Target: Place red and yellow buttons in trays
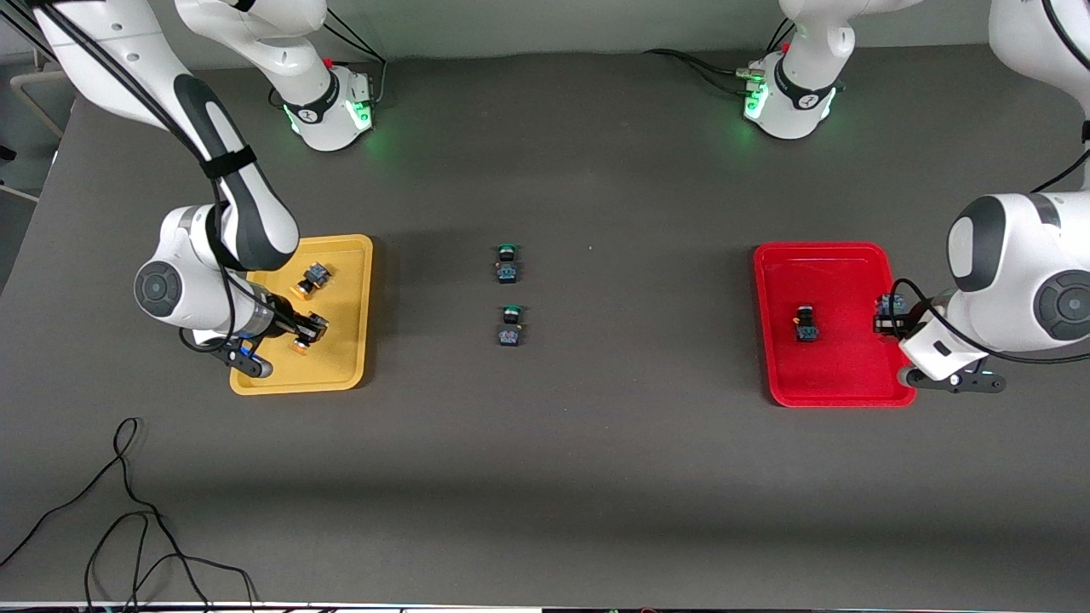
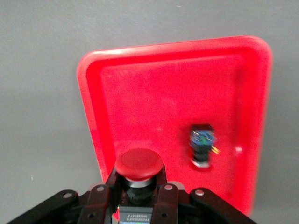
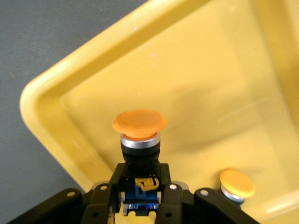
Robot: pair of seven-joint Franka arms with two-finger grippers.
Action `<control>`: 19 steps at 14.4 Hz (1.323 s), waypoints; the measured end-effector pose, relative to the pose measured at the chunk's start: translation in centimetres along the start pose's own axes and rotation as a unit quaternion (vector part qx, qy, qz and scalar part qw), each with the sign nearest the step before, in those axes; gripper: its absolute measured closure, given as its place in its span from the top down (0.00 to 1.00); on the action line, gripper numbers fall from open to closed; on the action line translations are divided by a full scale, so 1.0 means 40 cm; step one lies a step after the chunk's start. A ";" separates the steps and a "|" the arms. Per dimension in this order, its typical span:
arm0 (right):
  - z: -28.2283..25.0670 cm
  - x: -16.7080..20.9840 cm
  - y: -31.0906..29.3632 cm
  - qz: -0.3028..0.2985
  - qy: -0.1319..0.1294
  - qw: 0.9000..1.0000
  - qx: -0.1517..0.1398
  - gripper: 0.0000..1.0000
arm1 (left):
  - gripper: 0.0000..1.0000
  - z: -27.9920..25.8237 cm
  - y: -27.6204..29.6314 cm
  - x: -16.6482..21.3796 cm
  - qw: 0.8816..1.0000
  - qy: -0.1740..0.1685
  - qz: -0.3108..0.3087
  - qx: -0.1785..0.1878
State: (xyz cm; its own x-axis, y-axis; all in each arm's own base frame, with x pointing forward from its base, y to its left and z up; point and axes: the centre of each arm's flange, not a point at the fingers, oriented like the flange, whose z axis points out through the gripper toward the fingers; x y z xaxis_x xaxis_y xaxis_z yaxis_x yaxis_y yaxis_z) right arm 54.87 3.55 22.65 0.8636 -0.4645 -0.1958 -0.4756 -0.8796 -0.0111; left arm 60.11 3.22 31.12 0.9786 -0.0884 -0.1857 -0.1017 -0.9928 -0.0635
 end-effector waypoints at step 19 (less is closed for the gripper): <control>-0.029 0.053 0.022 0.014 0.000 1.000 0.006 1.00 | 1.00 -0.121 -0.058 -0.040 1.000 0.012 -0.001 0.024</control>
State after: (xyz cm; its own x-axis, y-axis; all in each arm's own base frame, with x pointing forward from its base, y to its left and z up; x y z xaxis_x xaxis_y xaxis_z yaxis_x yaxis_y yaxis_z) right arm 56.46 1.69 23.35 0.8499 -0.4892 -0.1956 -0.5017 -0.8649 -0.0165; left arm 59.65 5.28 36.30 0.9828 -0.0896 -0.1615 -0.1084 -0.9878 -0.1116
